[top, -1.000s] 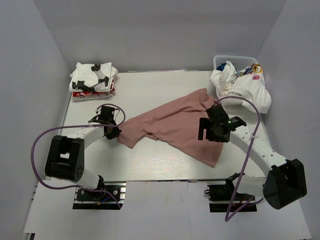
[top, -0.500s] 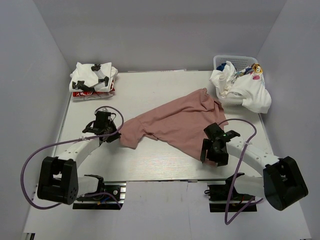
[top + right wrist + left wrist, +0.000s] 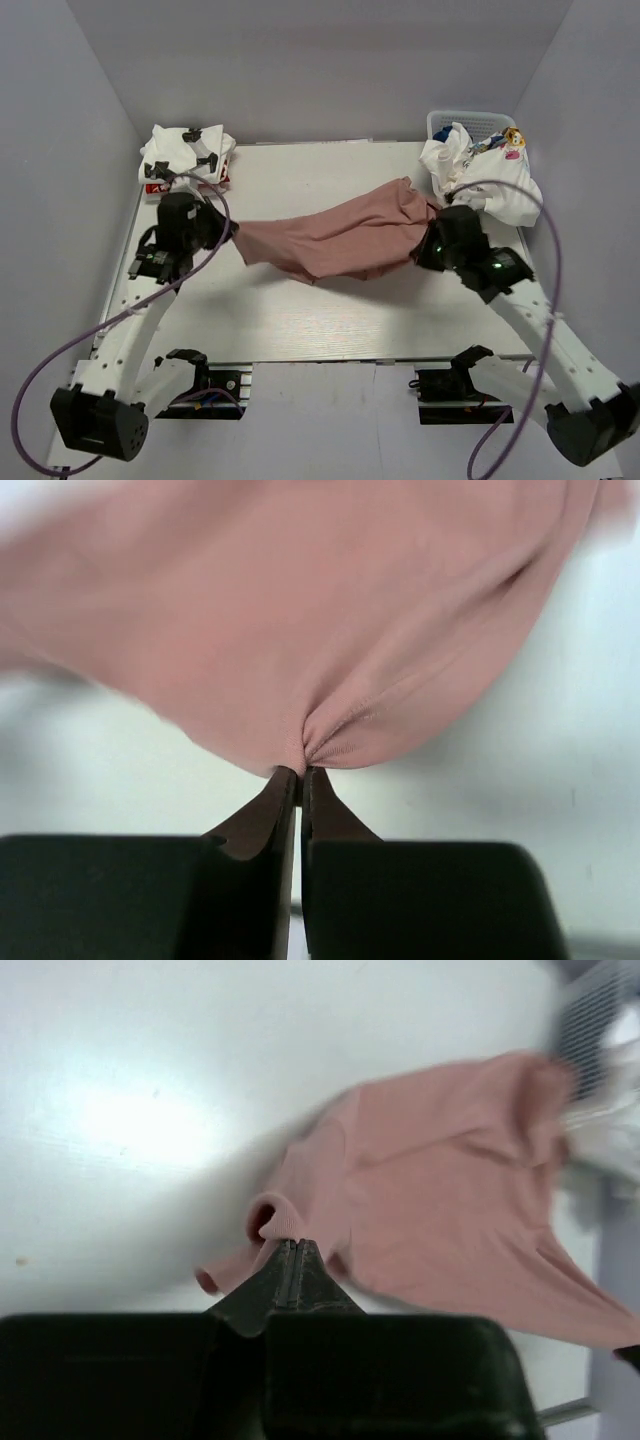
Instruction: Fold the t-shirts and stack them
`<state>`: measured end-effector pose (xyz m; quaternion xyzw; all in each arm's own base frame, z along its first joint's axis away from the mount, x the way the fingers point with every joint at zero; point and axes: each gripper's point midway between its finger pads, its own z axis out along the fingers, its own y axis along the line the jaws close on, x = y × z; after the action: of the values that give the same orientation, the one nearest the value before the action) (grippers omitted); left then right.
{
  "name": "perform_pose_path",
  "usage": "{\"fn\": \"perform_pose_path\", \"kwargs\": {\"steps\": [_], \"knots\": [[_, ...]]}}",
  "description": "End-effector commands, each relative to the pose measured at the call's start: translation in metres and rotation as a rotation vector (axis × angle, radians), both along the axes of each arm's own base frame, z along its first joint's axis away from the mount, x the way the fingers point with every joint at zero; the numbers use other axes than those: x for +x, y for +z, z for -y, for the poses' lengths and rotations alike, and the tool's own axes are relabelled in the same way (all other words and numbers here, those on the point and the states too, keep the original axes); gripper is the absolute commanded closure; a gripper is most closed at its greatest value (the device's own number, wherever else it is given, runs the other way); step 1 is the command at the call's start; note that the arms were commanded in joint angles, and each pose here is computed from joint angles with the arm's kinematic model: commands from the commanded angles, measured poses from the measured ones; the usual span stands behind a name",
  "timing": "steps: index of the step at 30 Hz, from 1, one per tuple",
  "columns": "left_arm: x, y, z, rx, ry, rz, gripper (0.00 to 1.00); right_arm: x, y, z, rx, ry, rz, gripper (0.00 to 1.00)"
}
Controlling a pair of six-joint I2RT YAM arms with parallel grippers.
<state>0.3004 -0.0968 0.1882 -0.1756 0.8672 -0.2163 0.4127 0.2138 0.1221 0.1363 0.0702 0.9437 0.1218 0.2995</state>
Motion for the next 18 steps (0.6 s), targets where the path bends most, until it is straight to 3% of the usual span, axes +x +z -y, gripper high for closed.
{"fn": "perform_pose_path", "kwargs": {"steps": [1, 3, 5, 6, 9, 10, 13, 14, 15, 18], "knots": [[-0.007, 0.106, -0.006, -0.026, 0.024, 0.227, 1.0, 0.028, 0.13, 0.005, 0.082, -0.027, 0.362, 1.0], [-0.014, 0.164, -0.01, -0.037, 0.029, 0.341, 1.0, 0.025, 0.191, 0.012, 0.133, -0.048, 0.498, 1.0], [-0.026, 0.198, -0.016, -0.033, 0.045, 0.399, 1.0, 0.019, 0.216, 0.019, 0.133, -0.047, 0.551, 1.0], [-0.037, 0.238, -0.02, -0.047, 0.057, 0.482, 1.0, 0.01, 0.263, 0.024, 0.177, -0.044, 0.652, 1.0], [-0.072, 0.306, -0.034, -0.045, 0.08, 0.628, 1.0, -0.012, 0.319, 0.031, 0.235, -0.006, 0.782, 1.0], [-0.081, 0.323, -0.042, -0.042, 0.119, 0.665, 1.0, -0.03, 0.361, 0.039, 0.282, -0.001, 0.88, 1.0], [-0.12, 0.383, -0.052, -0.042, 0.131, 0.796, 1.0, -0.051, 0.39, 0.039, 0.293, 0.076, 0.945, 1.0], [-0.131, 0.398, -0.053, -0.041, 0.118, 0.834, 1.0, -0.074, 0.422, 0.045, 0.325, 0.114, 1.031, 1.0], [-0.161, 0.431, -0.053, -0.044, 0.085, 0.94, 1.0, -0.083, 0.431, 0.041, 0.338, 0.166, 1.057, 1.0], [-0.2, 0.477, -0.057, -0.053, 0.071, 1.082, 1.0, -0.119, 0.47, 0.045, 0.379, 0.255, 1.178, 1.0]]}}
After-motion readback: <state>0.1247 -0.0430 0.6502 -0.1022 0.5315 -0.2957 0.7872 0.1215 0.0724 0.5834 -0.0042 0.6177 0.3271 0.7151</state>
